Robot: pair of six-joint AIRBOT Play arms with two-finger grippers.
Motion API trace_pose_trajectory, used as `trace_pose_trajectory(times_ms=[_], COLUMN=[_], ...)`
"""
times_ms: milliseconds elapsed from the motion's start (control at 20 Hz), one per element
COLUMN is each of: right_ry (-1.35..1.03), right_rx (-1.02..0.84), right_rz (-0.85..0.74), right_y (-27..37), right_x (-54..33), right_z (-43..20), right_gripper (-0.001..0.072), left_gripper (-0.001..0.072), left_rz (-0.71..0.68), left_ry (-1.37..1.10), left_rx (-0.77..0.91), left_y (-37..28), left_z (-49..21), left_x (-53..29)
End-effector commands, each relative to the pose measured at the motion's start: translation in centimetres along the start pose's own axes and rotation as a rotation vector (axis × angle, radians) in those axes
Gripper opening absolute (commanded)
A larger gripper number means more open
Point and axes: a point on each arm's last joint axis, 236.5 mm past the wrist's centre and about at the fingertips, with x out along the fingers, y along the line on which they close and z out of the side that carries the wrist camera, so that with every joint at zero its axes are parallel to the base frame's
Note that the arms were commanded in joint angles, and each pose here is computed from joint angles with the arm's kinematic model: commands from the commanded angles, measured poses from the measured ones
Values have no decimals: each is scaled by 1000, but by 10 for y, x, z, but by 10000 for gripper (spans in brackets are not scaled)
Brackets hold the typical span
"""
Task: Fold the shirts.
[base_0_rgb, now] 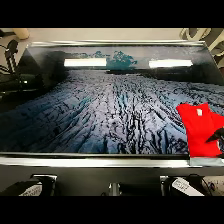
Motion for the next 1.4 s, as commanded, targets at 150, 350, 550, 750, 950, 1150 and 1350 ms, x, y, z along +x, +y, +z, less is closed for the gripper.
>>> trace_pose_trajectory(times_ms=[150,350,550,750,950,1150,1350], right_ry=[-501,-844,-467,-49,-82,-80,-80], right_rx=[-241,-583,-878,-901,-879,-880,-880], right_rz=[24,171,103,133,144,142,143], right_y=[45,201,280,287,294,293,293], right_x=[-116,-210,-104,-23,-20,-20,-20], right_z=[87,65,-37,-97,-90,-90,-90], right_gripper=[702,690,677,676,674,673,673], left_gripper=[22,26,681,679,681,681,681], left_rz=[59,556,533,407,422,422,422], left_ry=[-76,26,431,401,364,366,366], left_rx=[79,180,77,3,-50,-50,-50], left_y=[0,66,68,49,57,57,57], left_z=[30,41,-61,-105,-104,-104,-104], left_x=[-12,-20,23,51,54,54,54])
